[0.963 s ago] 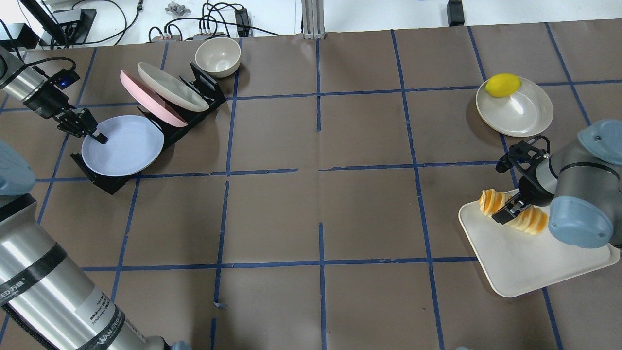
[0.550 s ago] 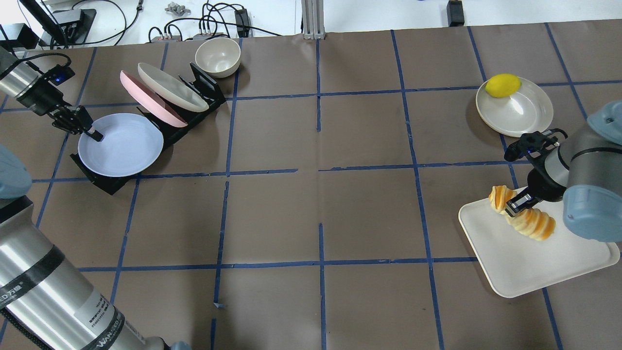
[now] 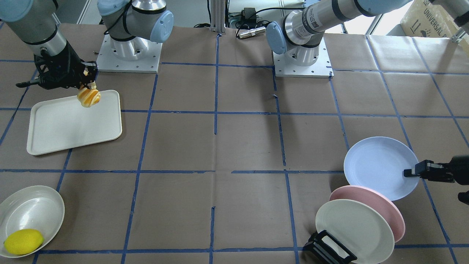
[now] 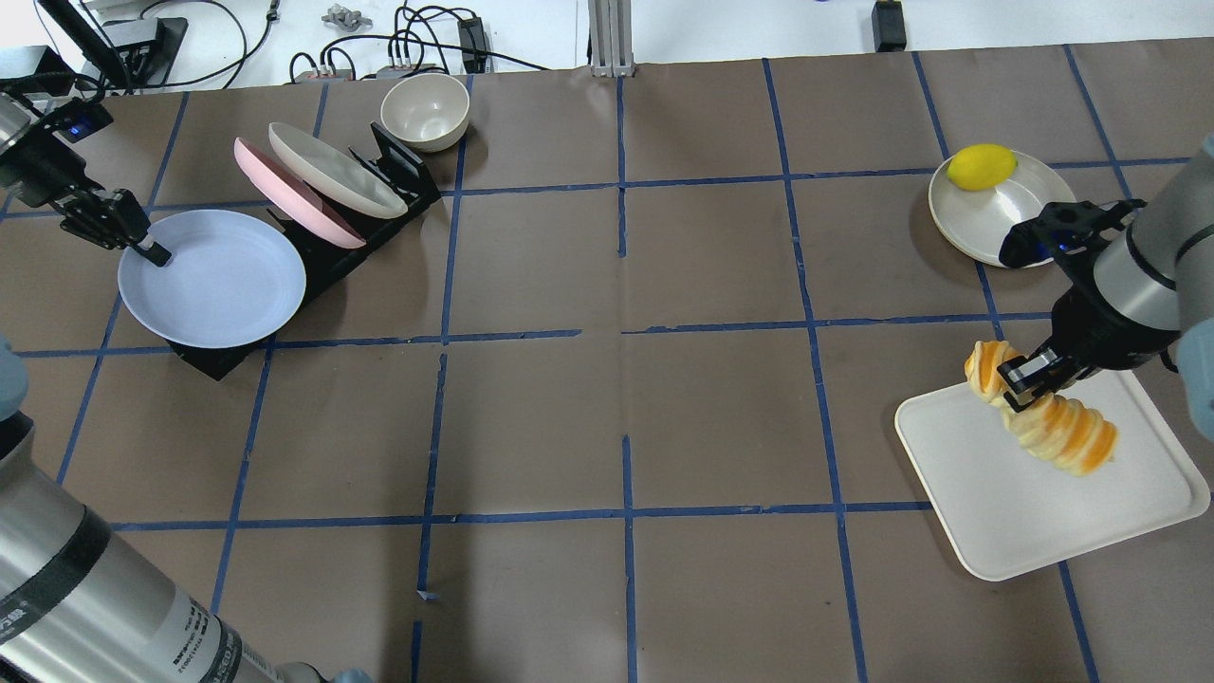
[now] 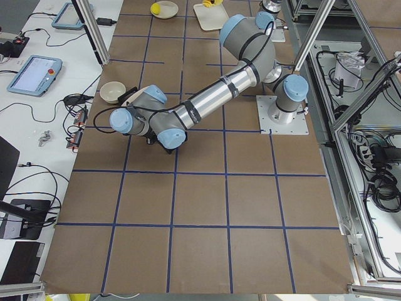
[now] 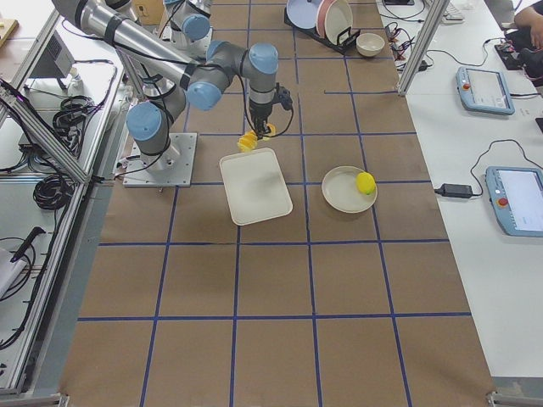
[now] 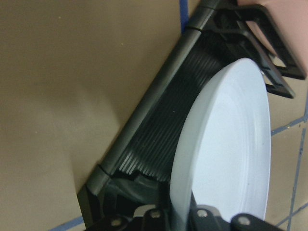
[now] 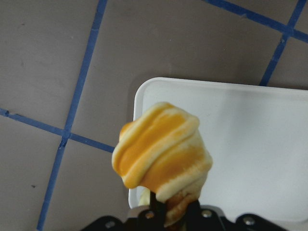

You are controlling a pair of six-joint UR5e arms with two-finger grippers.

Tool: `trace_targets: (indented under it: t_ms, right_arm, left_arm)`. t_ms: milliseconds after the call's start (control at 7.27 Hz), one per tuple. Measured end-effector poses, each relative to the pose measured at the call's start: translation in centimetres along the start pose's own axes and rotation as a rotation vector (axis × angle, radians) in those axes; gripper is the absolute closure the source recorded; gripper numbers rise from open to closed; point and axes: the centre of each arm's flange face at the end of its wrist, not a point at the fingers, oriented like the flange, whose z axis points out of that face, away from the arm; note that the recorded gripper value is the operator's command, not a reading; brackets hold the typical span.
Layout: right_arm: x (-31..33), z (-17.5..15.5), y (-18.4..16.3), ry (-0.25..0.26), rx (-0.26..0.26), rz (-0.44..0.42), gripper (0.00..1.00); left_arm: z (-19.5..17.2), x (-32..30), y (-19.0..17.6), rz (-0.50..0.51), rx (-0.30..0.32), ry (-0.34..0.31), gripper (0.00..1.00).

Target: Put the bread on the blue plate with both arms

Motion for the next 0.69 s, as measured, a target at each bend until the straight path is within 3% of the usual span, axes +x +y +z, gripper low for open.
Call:
trace_targets:
  t_ms: [412, 688]
  right_arm:
    - [-7.3, -6.1, -2.0, 0.007, -0.018, 0.064, 0.92]
    - [-9.8, -6.2, -3.3, -0.037, -0.021, 0.103, 0.94]
  left_arm:
    - [-0.6, 11.3, 5.8, -0.016, -0.012, -0.044, 0.96]
    - [3.4, 22.1, 6.7, -0.024, 0.01, -0.128, 0.96]
